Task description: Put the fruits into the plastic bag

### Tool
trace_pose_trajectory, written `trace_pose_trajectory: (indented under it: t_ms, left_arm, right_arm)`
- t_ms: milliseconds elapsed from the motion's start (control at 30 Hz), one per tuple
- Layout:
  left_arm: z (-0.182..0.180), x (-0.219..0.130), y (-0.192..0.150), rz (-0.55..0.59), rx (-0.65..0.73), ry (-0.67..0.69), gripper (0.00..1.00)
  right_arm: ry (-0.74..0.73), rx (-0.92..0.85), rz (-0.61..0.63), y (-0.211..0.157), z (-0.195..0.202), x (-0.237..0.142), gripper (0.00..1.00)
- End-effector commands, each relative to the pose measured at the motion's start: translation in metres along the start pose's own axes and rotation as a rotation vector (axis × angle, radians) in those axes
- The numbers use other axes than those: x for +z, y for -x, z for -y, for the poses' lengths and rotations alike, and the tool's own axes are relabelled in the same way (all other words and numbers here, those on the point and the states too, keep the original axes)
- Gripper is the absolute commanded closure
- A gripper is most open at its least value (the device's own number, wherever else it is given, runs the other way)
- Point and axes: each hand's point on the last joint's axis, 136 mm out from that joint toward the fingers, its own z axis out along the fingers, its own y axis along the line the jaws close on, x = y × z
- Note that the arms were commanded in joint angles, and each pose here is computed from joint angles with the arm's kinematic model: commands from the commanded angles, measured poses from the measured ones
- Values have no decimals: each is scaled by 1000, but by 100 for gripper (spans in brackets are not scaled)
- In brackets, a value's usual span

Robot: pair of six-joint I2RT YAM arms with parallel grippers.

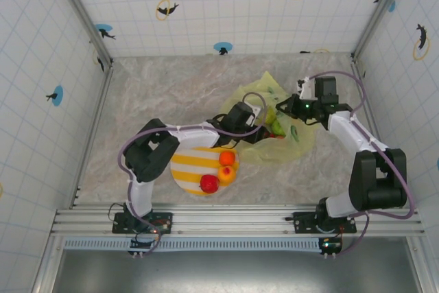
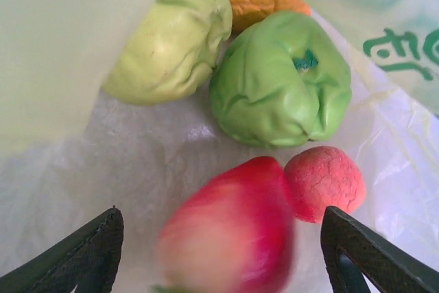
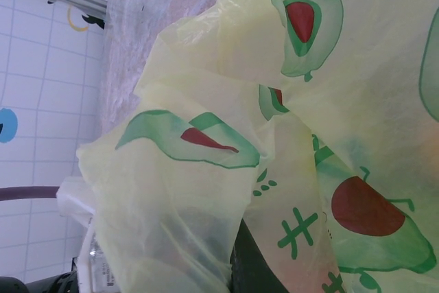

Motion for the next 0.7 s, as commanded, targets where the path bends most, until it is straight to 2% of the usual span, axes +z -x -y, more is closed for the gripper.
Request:
trace_pose_trajectory:
  t_ms: [0,267,400,500,600,667]
  left_arm:
    - [18,-24,19,64,23,-35,22]
    - [10,-87,16,128,42,-24,23]
    - [-21,-125,-10,143,-3,21,23]
    - [-54,-150,-23,190,-93,79,23]
    - [-84,-153,-32,165,-207,113,23]
    - [-90,-145,-32,139,-232,107,23]
  right_arm:
    - [8,-13,15,-1,0,-3,95]
    - [-7,-12,15,-2,5,-5,95]
    - [-9,-10,12,-3,8,-5,95]
    - [-6,-12,14,-2,8,-5,95]
    - [-3,-7,16,-1,8,-3,95]
    - [4,-3,16,-1,7,-3,95]
